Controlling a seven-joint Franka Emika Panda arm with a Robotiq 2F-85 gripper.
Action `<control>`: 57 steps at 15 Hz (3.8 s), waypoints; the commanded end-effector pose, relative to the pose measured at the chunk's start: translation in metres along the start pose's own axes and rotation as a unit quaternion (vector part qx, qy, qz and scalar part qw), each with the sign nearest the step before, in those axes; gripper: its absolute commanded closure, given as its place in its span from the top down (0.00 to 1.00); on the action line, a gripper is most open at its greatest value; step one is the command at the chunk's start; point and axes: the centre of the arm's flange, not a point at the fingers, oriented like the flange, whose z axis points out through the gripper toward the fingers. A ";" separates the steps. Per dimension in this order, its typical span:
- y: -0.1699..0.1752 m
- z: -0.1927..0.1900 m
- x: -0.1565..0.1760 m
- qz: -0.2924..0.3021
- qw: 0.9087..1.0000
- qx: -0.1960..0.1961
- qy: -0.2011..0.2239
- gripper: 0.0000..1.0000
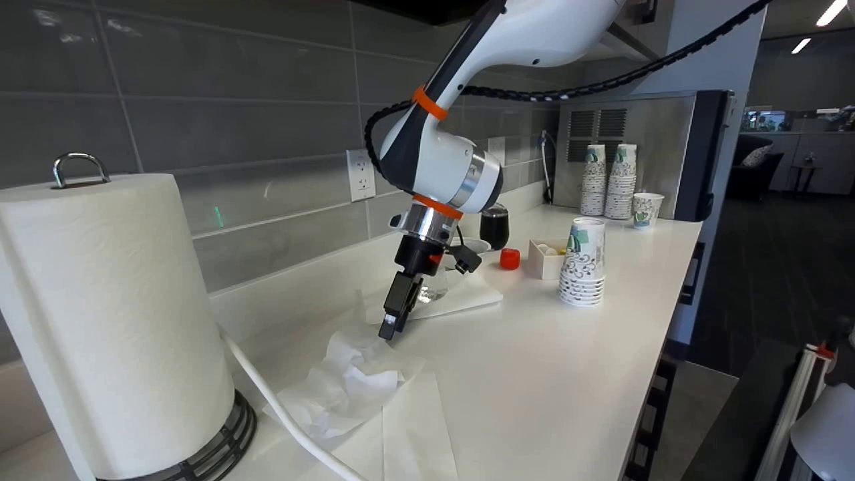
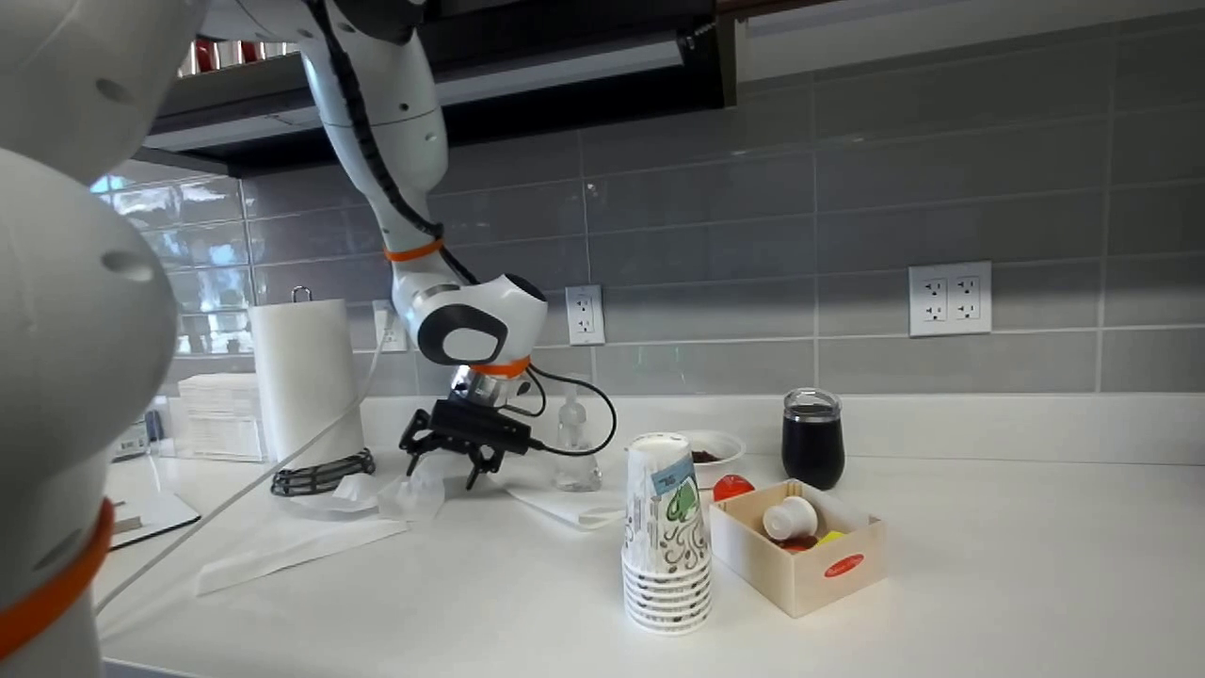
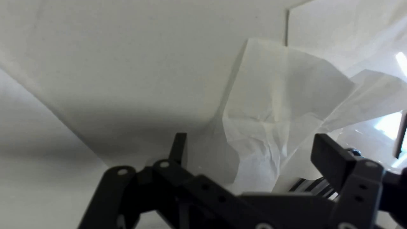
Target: Fold one white napkin in the half.
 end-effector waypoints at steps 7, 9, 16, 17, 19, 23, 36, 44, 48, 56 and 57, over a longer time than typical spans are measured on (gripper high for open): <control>0.011 0.020 0.019 -0.024 0.999 0.033 -0.020 0.97; 0.012 0.020 0.020 -0.026 0.999 0.036 -0.021 0.72; 0.013 0.022 0.020 -0.028 0.998 0.051 -0.023 0.21; 0.012 0.022 0.020 -0.028 0.998 0.052 -0.023 0.14; 0.012 0.021 0.020 -0.026 0.998 0.052 -0.022 0.01; 0.007 0.010 0.020 -0.026 0.998 0.045 -0.030 0.00; -0.029 -0.062 0.011 0.021 0.981 -0.064 -0.183 0.00; -0.044 -0.084 0.006 0.077 0.939 -0.205 -0.265 0.00; -0.053 -0.087 0.004 0.107 0.909 -0.272 -0.296 0.00; -0.062 -0.081 -0.004 0.170 0.837 -0.373 -0.361 0.00; -0.063 -0.081 -0.006 0.179 0.827 -0.384 -0.370 0.00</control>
